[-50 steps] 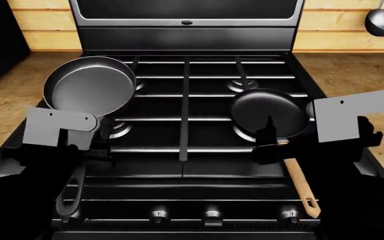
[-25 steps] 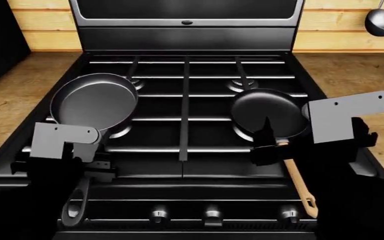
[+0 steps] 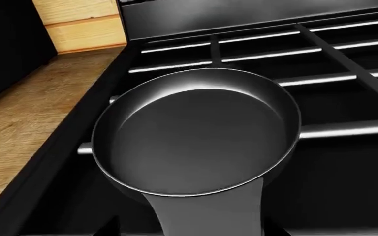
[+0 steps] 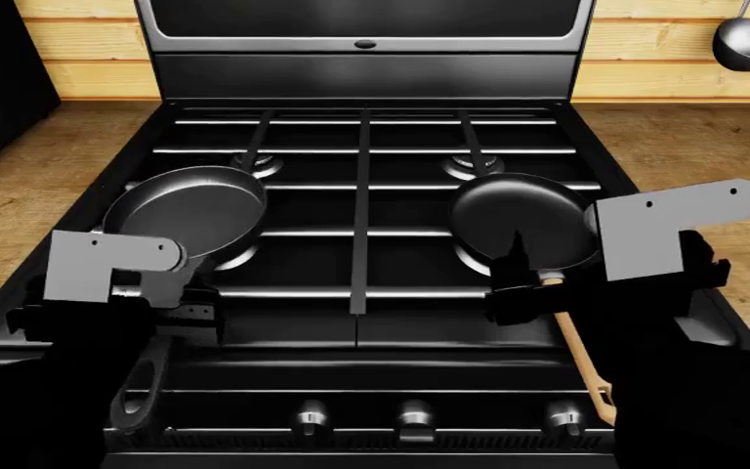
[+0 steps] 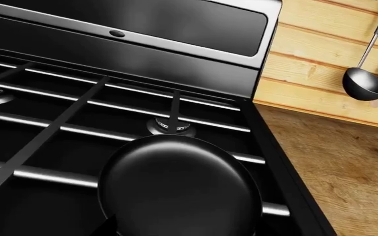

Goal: Place both pans onto different burners. Then place the celery and the fish on different pans.

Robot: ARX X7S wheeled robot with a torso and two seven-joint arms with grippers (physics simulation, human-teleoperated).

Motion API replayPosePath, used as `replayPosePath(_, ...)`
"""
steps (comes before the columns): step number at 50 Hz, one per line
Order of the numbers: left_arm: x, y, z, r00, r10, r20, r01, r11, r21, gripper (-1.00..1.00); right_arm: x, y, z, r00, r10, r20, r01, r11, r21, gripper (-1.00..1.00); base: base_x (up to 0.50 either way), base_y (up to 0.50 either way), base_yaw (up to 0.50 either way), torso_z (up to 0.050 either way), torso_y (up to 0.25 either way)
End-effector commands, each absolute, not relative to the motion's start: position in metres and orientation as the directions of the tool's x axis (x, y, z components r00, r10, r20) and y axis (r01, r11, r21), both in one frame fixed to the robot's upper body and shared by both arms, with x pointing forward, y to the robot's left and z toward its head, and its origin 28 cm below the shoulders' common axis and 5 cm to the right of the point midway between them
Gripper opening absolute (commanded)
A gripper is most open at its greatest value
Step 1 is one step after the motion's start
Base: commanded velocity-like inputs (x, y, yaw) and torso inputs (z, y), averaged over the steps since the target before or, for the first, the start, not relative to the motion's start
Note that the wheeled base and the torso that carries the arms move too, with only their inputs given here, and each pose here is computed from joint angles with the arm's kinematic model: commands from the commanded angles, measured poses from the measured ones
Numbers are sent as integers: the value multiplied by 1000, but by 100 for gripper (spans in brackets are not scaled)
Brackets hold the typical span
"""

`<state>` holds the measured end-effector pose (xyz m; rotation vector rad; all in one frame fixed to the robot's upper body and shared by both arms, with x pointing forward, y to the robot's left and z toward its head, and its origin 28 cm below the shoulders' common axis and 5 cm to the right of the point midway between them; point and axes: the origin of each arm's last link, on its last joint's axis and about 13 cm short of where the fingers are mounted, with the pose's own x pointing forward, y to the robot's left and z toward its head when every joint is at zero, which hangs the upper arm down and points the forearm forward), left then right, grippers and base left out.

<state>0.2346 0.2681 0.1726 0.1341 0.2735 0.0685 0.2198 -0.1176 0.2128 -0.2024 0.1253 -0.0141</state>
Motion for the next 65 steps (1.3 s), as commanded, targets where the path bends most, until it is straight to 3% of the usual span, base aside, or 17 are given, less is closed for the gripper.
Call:
replayPosePath(1,235,271,184,969,101,-227,-68,987,148,100,220,-118,212,992,-25,-125,0,980,-201,100,0,0,0,0,0)
replayPosePath(20,205,256,265,998,22,63,-32,986,164,100,219,-117,214,993,-24,-113,1,979,-203,100,0,0,0,0,0)
replayPosePath(50,196,254,247,994,-6,105,-7,993,115,100,214,-116,216,999,-28,-41,19,980,-197,100,-175,0,0,0,0)
replayPosePath(65,197,253,249,994,-8,110,-5,993,117,100,212,-117,218,999,-16,-35,10,985,-175,100,1,-500,0,0,0)
